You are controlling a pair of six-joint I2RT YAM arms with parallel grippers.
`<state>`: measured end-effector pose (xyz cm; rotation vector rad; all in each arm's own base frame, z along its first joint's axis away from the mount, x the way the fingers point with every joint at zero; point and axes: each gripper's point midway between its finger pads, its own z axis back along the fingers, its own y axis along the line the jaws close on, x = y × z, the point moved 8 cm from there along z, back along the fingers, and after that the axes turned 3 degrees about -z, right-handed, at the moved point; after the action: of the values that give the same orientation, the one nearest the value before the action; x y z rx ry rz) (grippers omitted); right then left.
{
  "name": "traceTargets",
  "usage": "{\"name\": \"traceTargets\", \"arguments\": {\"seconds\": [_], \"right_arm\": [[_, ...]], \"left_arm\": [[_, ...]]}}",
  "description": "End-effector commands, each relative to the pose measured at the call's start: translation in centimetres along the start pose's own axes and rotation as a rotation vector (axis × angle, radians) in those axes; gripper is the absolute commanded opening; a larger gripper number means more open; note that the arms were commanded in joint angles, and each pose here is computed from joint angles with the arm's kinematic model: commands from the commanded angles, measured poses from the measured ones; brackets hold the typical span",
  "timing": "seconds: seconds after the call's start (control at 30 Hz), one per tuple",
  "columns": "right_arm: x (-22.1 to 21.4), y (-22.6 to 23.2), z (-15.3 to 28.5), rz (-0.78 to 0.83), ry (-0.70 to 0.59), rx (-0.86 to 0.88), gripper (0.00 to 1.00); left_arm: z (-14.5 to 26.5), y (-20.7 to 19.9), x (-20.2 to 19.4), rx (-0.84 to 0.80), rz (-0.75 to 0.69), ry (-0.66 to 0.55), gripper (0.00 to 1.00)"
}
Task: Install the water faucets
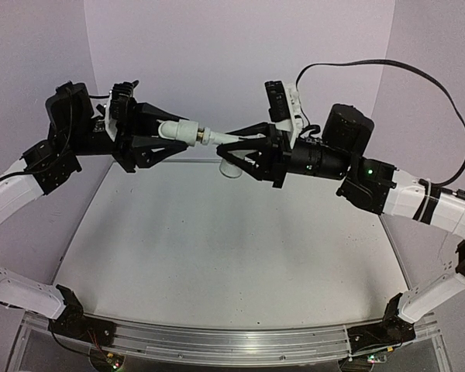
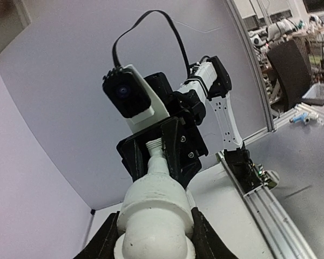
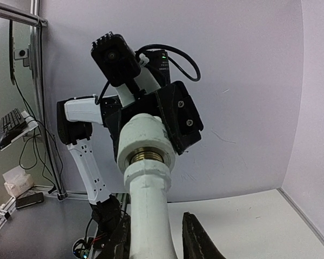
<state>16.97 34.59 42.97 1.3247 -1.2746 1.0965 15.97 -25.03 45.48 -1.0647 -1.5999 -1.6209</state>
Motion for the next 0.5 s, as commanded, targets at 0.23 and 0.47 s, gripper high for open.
{"name": "traceTargets", "arguments": {"seconds": [0.23,0.47], "right_arm": [[-1.8,2.0,-4.2,-0.251,0.080,0.197,0.00],[-1.3,2.0,-4.7,-0.324,0.084,0.228,0.00]], "left_arm": [[-3.5,-1.6,-8.5,-0.210,-0.296,0.266,0.00],[-3.3,-1.0,-7.5,-0.234,-0.649,0.258,0.00]]}}
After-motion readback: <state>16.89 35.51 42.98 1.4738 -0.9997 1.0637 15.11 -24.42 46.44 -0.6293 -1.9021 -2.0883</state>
